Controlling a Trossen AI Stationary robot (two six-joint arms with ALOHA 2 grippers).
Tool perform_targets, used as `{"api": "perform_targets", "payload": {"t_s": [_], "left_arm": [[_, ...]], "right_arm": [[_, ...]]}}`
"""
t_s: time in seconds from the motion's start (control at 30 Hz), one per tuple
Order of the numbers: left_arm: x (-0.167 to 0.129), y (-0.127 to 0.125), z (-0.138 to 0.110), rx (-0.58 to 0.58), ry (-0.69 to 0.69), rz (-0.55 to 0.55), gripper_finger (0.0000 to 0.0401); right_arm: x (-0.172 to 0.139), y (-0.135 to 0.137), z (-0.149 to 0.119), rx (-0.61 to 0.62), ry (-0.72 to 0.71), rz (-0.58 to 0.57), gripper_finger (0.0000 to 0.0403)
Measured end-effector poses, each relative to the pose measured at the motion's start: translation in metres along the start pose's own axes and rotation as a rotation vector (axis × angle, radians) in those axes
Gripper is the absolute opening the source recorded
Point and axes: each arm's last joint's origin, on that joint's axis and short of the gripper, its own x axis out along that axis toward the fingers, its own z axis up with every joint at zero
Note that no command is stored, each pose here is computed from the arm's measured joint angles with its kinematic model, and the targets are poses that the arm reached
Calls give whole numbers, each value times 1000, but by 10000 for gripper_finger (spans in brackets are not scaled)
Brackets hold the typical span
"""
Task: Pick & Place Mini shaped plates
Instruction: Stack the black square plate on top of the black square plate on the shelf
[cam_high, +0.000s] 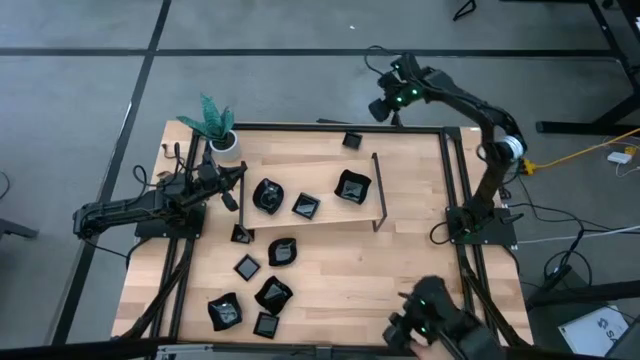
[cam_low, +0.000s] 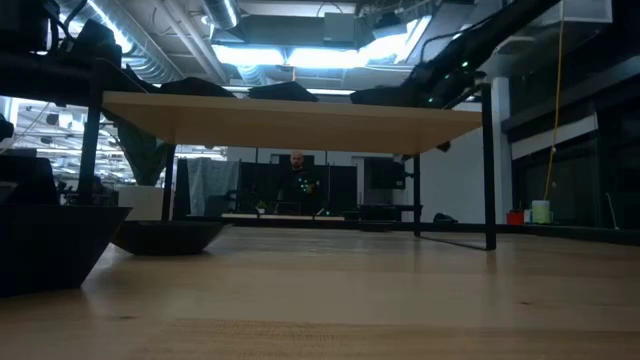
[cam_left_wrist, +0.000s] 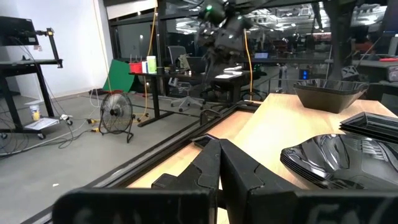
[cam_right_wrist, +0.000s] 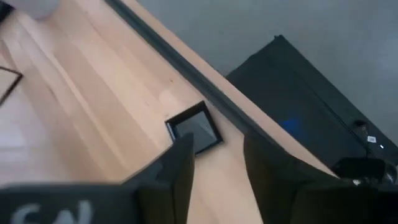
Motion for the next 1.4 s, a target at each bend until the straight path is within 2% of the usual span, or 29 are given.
{"api": "perform_targets", "payload": {"t_s": [0.13, 0.33, 0.4, 0.57, 0.67, 0.87, 1.07, 1.23, 1.4], "left_arm": [[0, 0, 0, 0, 0, 0, 4], [0, 0, 0, 0, 0, 0, 4], [0, 0, 0, 0, 0, 0, 4], [0, 0, 0, 0, 0, 0, 4], [0, 0, 0, 0, 0, 1, 4], [0, 0, 0, 0, 0, 0, 4], [0, 0, 0, 0, 0, 0, 4], [0, 0, 0, 0, 1, 0, 4], [0, 0, 0, 0, 1, 0, 4]], "right_arm": [[27, -10, 6, -39, 74, 7, 145], [60, -21, 0, -68, 236, 33, 145], [62, -24, -1, -16, 252, 27, 145], [54, -35, -6, 266, 290, 31, 145], [51, -35, -12, 344, 356, 33, 145], [62, -30, -27, 425, 411, 29, 145], [76, -32, -35, 527, 368, 79, 145], [82, -31, -41, 576, 370, 20, 145], [86, -28, -36, 595, 309, -25, 145]]}}
